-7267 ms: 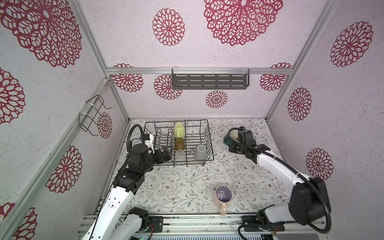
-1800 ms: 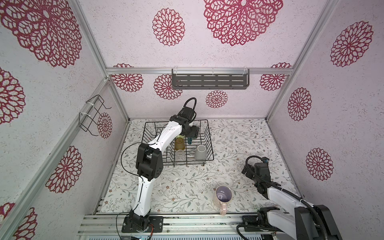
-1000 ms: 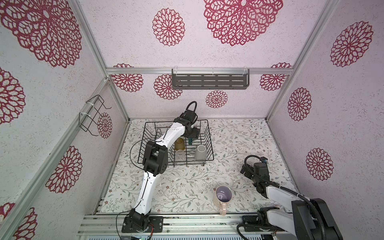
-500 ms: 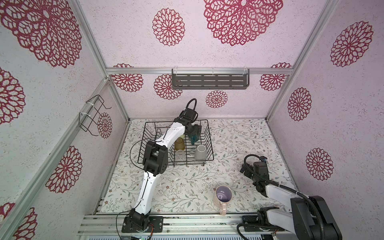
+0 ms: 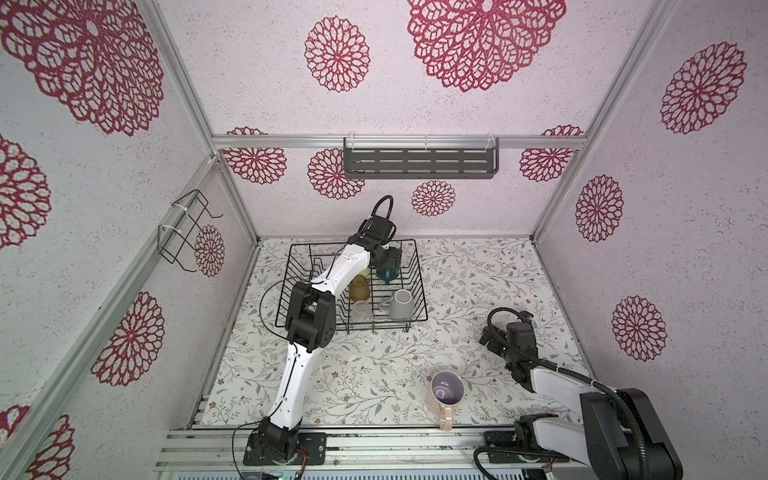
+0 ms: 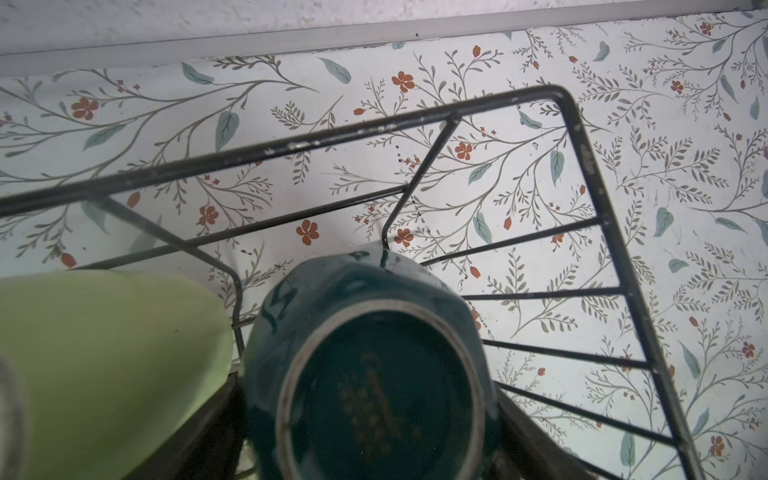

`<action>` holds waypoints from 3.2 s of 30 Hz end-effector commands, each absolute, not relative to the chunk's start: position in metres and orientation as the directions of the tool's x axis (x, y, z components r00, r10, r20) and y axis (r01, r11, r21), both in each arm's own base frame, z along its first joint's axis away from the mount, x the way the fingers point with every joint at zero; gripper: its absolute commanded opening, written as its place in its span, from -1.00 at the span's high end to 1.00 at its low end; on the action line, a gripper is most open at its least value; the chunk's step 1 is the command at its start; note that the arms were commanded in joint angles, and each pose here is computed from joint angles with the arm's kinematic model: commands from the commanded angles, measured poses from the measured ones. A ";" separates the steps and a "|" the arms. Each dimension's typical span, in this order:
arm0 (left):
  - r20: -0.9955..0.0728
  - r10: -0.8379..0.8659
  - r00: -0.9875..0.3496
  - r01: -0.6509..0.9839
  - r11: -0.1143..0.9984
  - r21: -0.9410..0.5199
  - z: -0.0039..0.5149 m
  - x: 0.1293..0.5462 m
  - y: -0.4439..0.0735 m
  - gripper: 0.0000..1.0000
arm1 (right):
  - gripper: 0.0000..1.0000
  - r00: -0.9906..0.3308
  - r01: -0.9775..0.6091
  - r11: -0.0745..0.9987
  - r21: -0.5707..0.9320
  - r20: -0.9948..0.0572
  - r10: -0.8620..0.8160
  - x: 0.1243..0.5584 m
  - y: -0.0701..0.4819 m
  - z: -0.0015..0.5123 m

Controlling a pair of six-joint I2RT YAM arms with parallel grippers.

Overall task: Load the cups into the dish rack
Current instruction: 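Lower the dark-green mug upside down with the left gripper into the rack, then open the left gripper and withdraw while the right gripper moves toward the pink mug, then lower the right gripper onto the pink mug rim and grasp it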

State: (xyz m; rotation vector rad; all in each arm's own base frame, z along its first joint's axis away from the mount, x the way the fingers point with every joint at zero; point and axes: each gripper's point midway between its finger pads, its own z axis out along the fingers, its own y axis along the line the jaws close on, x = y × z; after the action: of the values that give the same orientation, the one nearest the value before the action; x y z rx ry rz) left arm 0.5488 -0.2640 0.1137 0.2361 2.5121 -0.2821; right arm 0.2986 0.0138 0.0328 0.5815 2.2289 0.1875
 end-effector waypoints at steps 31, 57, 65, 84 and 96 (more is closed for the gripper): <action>-0.699 0.077 -0.711 0.284 0.941 -0.185 0.205 0.521 -0.261 -0.76 | -0.91 -0.608 0.341 0.888 0.309 -0.648 0.459 0.304 0.019 0.029; -0.722 0.019 -0.691 0.198 0.967 -0.164 0.229 0.313 -0.154 -0.84 | -0.90 -0.968 -0.107 0.977 0.183 -0.244 -0.060 0.257 0.140 0.052; -0.766 -0.044 -0.641 0.129 0.978 -0.164 0.233 0.306 -0.130 -0.91 | -0.87 -0.946 -0.240 0.966 0.097 -0.246 -0.210 0.223 0.160 0.108; -0.791 -0.090 -0.605 0.106 0.976 -0.192 0.240 0.306 -0.123 -0.90 | -0.31 -0.931 -0.362 0.927 0.098 -0.076 -0.356 0.135 0.170 0.098; -0.790 -0.105 -0.604 0.111 0.970 -0.215 0.242 0.301 -0.123 -0.90 | -0.16 -0.929 -0.367 0.923 0.118 -0.103 -0.356 0.132 0.171 0.108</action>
State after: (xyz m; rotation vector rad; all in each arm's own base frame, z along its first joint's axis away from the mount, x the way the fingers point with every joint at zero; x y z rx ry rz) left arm 0.2999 -0.1260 0.2372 0.0328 2.2223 -0.2882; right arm 0.1333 0.1792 0.0929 -0.5786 3.0177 0.2480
